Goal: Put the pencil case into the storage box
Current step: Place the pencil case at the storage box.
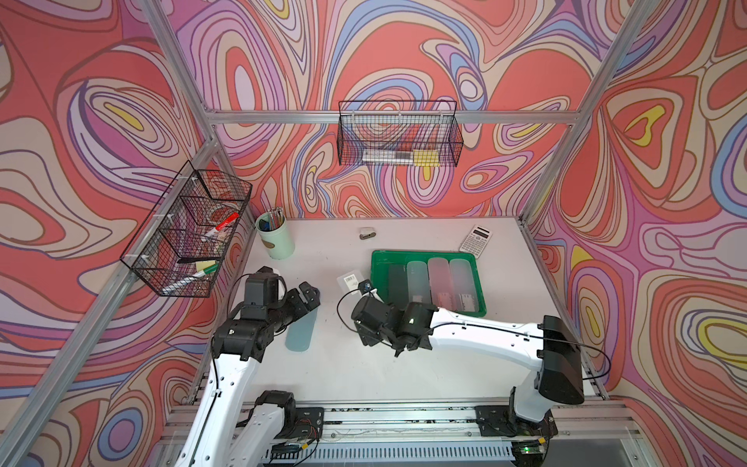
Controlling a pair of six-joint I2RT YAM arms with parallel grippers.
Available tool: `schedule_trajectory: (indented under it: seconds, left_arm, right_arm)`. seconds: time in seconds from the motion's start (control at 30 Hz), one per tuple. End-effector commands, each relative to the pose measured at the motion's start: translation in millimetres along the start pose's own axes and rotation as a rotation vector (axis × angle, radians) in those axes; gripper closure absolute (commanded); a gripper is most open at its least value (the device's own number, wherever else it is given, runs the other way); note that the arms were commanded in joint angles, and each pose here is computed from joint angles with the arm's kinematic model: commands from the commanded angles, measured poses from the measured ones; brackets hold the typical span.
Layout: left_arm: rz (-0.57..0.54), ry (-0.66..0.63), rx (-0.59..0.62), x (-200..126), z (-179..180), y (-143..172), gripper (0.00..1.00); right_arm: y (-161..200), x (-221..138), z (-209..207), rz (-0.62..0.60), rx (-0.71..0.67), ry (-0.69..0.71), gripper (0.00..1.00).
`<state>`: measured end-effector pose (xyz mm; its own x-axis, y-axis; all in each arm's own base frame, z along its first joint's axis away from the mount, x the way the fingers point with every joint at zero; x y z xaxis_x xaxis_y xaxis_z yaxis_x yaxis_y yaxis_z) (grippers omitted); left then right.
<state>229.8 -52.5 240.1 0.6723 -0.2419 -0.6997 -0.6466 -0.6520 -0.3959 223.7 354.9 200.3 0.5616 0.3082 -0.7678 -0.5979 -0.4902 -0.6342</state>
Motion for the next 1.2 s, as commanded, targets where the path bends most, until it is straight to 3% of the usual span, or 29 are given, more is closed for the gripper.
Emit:
schedule_trajectory:
  seconds: [0.0, 0.2, 0.47, 0.73, 1.17]
  left_arm:
    - [-0.005, 0.049, 0.070, 2.1, -24.8, 0.2, 0.01]
    - [0.022, 0.111, 0.157, 17.2, -64.5, 12.9, 0.01]
    - [0.077, 0.154, 0.243, 33.9, -97.5, 28.1, 0.01]
    - [0.102, 0.148, 0.250, 53.3, -100.1, 38.6, 0.01]
    - [0.083, 0.085, 0.292, 59.9, -91.8, 35.7, 0.01]
  right_arm:
    - [-15.1, -15.8, -38.4, -0.043, 0.067, 0.054, 0.40]
    - [-17.5, -2.7, -105.3, -0.020, 0.179, 0.126, 0.40]
    - [2.2, 41.5, -172.2, 0.060, 0.295, 0.177, 0.41]
    - [23.7, 79.2, -180.5, 0.136, 0.307, 0.211, 0.43]
    - [59.7, 109.6, -179.2, 0.226, 0.333, 0.227, 0.44]
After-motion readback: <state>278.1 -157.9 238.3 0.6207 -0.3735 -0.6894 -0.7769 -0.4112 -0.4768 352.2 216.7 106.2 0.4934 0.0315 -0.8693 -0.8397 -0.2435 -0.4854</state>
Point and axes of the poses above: each gripper's point midway between its finger pads, its own x axis out along the fingers, its own z axis along the line the jaws close on, y = z × x, the point moved 3 cm from there along -x, back along the fingers, and after that the axes turned 10 degrees about -x, right-handed, at the moved point
